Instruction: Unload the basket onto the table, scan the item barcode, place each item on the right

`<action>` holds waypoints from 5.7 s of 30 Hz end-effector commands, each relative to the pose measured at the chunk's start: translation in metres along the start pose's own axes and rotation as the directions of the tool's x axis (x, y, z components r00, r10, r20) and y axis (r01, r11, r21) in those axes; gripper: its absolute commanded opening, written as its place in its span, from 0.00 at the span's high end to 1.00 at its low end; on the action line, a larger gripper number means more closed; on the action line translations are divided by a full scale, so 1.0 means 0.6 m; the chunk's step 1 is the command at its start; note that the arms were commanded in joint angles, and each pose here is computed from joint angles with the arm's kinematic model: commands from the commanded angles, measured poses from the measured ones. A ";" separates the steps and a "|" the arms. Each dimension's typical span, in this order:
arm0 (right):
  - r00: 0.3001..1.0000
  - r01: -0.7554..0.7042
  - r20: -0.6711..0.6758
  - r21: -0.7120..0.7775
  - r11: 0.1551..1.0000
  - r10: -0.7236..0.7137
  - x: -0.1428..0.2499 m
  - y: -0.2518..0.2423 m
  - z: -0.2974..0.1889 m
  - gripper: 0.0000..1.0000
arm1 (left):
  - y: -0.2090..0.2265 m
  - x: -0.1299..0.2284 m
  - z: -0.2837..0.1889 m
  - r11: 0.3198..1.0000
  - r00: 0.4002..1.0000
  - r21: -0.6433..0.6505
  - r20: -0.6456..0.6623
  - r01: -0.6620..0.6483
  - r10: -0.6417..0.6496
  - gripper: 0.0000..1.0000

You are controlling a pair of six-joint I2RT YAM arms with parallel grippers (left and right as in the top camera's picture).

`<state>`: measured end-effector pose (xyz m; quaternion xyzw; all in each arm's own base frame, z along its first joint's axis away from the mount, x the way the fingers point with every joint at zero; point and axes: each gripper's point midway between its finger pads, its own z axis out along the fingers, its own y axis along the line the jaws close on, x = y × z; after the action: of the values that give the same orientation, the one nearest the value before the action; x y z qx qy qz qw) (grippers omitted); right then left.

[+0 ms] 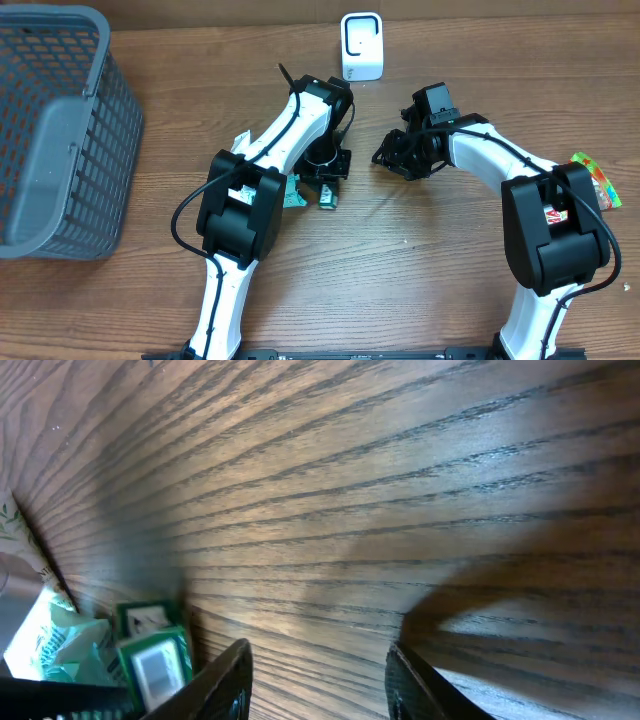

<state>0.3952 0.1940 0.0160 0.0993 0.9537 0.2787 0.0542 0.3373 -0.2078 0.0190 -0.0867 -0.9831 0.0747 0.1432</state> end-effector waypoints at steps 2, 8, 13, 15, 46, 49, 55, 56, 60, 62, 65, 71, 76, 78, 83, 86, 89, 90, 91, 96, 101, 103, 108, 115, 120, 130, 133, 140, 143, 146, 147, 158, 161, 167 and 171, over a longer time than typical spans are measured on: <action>1.000 0.020 0.020 -0.002 1.000 -0.020 -0.012 0.008 -0.002 0.56 | -0.088 0.012 -0.010 0.920 0.980 0.346 -0.003 -0.185 0.198 0.86; 1.000 0.017 0.013 0.001 1.000 -0.017 -0.009 0.007 -0.002 0.56 | -0.148 0.014 -0.081 0.663 0.939 0.674 0.151 -0.326 0.309 0.82; 0.999 0.032 0.003 -0.003 0.999 -0.032 -0.005 0.007 -0.002 0.55 | -0.136 -0.001 -0.116 0.561 0.922 0.736 0.250 -0.380 0.296 0.78; 0.999 0.035 -0.001 -0.015 0.999 -0.035 -0.005 0.010 -0.003 0.55 | -0.125 -0.010 -0.120 0.558 0.921 0.735 0.269 -0.384 0.281 0.72; 0.958 0.286 0.008 0.070 0.956 -0.287 0.009 0.070 -0.026 0.51 | 0.096 -0.127 -0.129 0.916 0.946 0.365 0.200 0.168 -0.254 0.73; 0.920 0.381 0.048 0.118 0.917 -0.388 0.002 0.098 -0.051 0.50 | 0.116 -0.136 -0.154 0.915 0.933 0.362 0.234 0.178 -0.274 0.64; 0.799 0.593 0.022 0.142 0.793 -0.601 0.038 0.153 -0.043 0.48 | 0.175 -0.139 -0.150 0.925 0.902 0.261 0.262 0.275 -0.342 0.50; 0.769 0.630 0.009 0.161 0.760 -0.639 0.047 0.158 -0.036 0.47 | 0.190 -0.139 -0.149 0.923 0.891 0.229 0.270 0.308 -0.365 0.47; 0.688 0.688 -0.003 0.324 0.650 -0.726 0.053 0.163 -0.026 0.42 | 0.211 -0.139 -0.145 0.915 0.871 0.176 0.283 0.363 -0.401 0.43; 0.662 0.697 0.000 0.367 0.615 -0.750 0.054 0.169 -0.024 0.41 | 0.213 -0.139 -0.144 0.915 0.870 0.170 0.287 0.366 -0.402 0.42; 0.635 0.723 -0.012 0.363 0.588 -0.773 0.062 0.176 -0.019 0.41 | 0.219 -0.140 -0.142 0.915 0.867 0.155 0.293 0.373 -0.403 0.35; 0.671 0.719 -0.006 0.248 0.649 -0.742 0.081 0.190 -0.011 0.41 | 0.219 -0.140 -0.141 0.914 0.866 0.155 0.294 0.375 -0.405 0.00; 0.754 0.639 0.030 0.200 0.743 -0.656 0.065 0.184 -0.018 0.45 | 0.218 -0.140 -0.141 0.915 0.866 0.154 0.294 0.374 -0.404 0.00; 0.764 0.632 0.025 0.177 0.755 -0.645 0.064 0.182 -0.020 0.46 | 0.219 -0.140 -0.141 0.914 0.866 0.154 0.294 0.374 -0.404 0.00; 0.740 0.662 0.010 0.171 0.730 -0.673 0.069 0.176 -0.014 0.46 | 0.235 -0.146 -0.144 0.915 0.855 0.112 0.328 0.387 -0.401 0.00; 0.706 0.698 -0.006 0.168 0.696 -0.708 0.078 0.170 -0.001 0.46 | 0.277 -0.164 -0.155 0.905 0.819 0.005 0.424 0.425 -0.387 0.00; 0.706 0.702 -0.029 0.169 0.692 -0.708 0.083 0.158 0.013 0.46 | 0.316 -0.180 -0.173 0.877 0.775 -0.088 0.515 0.472 -0.366 0.00; 0.708 0.701 -0.039 0.166 0.694 -0.705 0.084 0.154 0.019 0.46 | 0.326 -0.186 -0.180 0.867 0.759 -0.108 0.544 0.486 -0.357 0.00; 0.709 0.701 -0.045 0.157 0.696 -0.704 0.087 0.153 0.025 0.46 | 0.328 -0.189 -0.183 0.865 0.753 -0.110 0.554 0.489 -0.355 0.00; 0.699 0.714 -0.062 0.111 0.691 -0.712 0.097 0.154 0.040 0.46 | 0.328 -0.194 -0.186 0.866 0.746 -0.104 0.565 0.488 -0.352 0.00; 0.670 0.741 -0.070 0.112 0.662 -0.739 0.098 0.153 0.047 0.47 | 0.328 -0.194 -0.186 0.867 0.746 -0.104 0.566 0.488 -0.352 0.00; 0.673 0.739 -0.084 0.124 0.662 -0.735 0.097 0.143 0.057 0.47 | 0.328 -0.194 -0.186 0.867 0.746 -0.104 0.566 0.488 -0.352 0.00; 0.679 0.734 -0.112 0.126 0.668 -0.725 0.101 0.128 0.075 0.54 | 0.328 -0.194 -0.186 0.867 0.746 -0.104 0.566 0.488 -0.352 0.00; 0.692 0.722 -0.104 0.087 0.686 -0.715 0.104 0.136 0.074 0.55 | 0.327 -0.195 -0.186 0.867 0.746 -0.103 0.566 0.488 -0.352 0.00; 0.733 0.679 -0.106 0.049 0.733 -0.672 0.114 0.144 0.074 0.60 | 0.327 -0.195 -0.186 0.867 0.746 -0.104 0.566 0.488 -0.352 0.00; 0.836 0.547 -0.105 0.063 0.835 -0.539 0.118 0.143 0.074 0.80 | 0.327 -0.195 -0.186 0.867 0.746 -0.104 0.566 0.488 -0.352 0.00; 0.839 0.541 -0.110 0.063 0.839 -0.533 0.121 0.143 0.075 0.82 | 0.327 -0.195 -0.186 0.867 0.746 -0.104 0.566 0.488 -0.352 0.00; 0.839 0.544 -0.099 0.159 0.824 -0.535 0.132 0.142 0.088 0.69 | 0.327 -0.195 -0.186 0.867 0.746 -0.104 0.566 0.488 -0.352 0.00; 0.834 0.552 -0.099 0.173 0.816 -0.543 0.134 0.142 0.091 0.68 | 0.327 -0.195 -0.186 0.867 0.746 -0.104 0.565 0.487 -0.352 0.00; 0.835 0.550 -0.098 0.172 0.817 -0.541 0.134 0.141 0.093 0.68 | 0.327 -0.195 -0.186 0.867 0.746 -0.104 0.566 0.488 -0.352 0.00; 0.834 0.551 -0.097 0.171 0.817 -0.543 0.134 0.142 0.094 0.68 | 0.327 -0.195 -0.186 0.867 0.746 -0.104 0.565 0.488 -0.352 0.00; 0.833 0.553 -0.078 0.155 0.819 -0.548 0.145 0.162 0.105 0.69 | 0.327 -0.195 -0.186 0.867 0.746 -0.104 0.565 0.488 -0.352 0.00; 0.835 0.550 -0.070 0.165 0.819 -0.546 0.152 0.168 0.109 0.70 | 0.327 -0.195 -0.186 0.867 0.746 -0.103 0.566 0.487 -0.352 0.00; 0.876 0.474 -0.026 0.238 0.848 -0.482 0.151 0.165 0.111 0.72 | 0.327 -0.195 -0.186 0.867 0.746 -0.103 0.566 0.487 -0.352 0.00; 0.886 0.449 -0.008 0.267 0.853 -0.464 0.153 0.164 0.115 0.58 | 0.327 -0.195 -0.186 0.867 0.746 -0.104 0.565 0.488 -0.352 0.00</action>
<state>0.3347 0.3343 0.0206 -0.1409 0.9691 0.1524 0.1329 0.5087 -0.0303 0.0622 0.1377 -0.9804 -0.0524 -0.1310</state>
